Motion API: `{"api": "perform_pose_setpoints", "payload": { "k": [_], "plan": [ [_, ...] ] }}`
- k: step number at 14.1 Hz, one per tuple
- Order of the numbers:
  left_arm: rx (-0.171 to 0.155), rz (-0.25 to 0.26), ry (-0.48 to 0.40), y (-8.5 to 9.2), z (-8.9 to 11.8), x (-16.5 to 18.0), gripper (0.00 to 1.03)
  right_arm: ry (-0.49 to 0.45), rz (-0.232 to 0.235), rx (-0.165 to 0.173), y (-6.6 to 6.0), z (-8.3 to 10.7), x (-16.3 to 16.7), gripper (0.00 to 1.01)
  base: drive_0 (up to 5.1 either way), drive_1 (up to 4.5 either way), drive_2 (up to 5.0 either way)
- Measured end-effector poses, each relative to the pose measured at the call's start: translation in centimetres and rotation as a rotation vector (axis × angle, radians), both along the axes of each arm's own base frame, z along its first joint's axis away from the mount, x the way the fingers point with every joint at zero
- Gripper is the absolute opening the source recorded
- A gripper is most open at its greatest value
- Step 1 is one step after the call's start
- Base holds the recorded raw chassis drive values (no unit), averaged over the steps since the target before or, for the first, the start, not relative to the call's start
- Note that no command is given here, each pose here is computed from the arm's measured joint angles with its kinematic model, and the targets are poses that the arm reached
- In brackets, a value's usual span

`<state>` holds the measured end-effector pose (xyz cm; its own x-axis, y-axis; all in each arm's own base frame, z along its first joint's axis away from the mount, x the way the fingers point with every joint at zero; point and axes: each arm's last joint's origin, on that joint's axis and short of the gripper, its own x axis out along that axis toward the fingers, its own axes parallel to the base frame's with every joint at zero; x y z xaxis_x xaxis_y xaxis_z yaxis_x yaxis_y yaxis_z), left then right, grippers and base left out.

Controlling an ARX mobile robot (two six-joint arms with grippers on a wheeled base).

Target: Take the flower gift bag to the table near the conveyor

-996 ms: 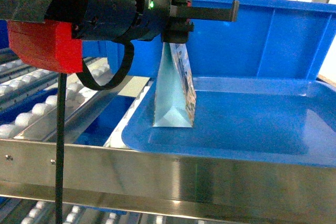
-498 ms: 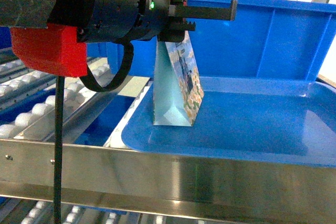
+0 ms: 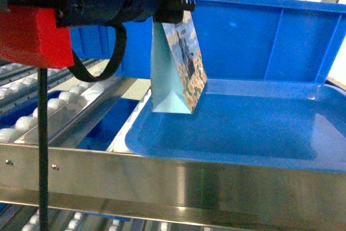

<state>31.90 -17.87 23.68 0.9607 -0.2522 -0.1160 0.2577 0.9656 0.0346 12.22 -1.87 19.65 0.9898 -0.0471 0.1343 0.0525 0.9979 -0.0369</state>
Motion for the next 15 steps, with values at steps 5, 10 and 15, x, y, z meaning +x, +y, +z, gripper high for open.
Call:
{"api": "perform_pose_setpoints", "payload": {
  "k": [5, 10, 15],
  "plan": [
    [0.003, 0.007, -0.071, 0.8, 1.1, -0.6, 0.02, 0.0, 0.0, 0.0, 0.0, 0.0, 0.0, 0.02, 0.0, 0.0, 0.0],
    [0.004, 0.162, -0.308, 7.4, 3.6, -6.1, 0.02, 0.0, 0.0, 0.0, 0.0, 0.0, 0.0, 0.02, 0.0, 0.0, 0.0],
    [0.055, 0.243, -0.374, 9.7, 2.8, -9.7, 0.02, 0.0, 0.0, 0.0, 0.0, 0.0, 0.0, 0.02, 0.0, 0.0, 0.0]
  ]
}}
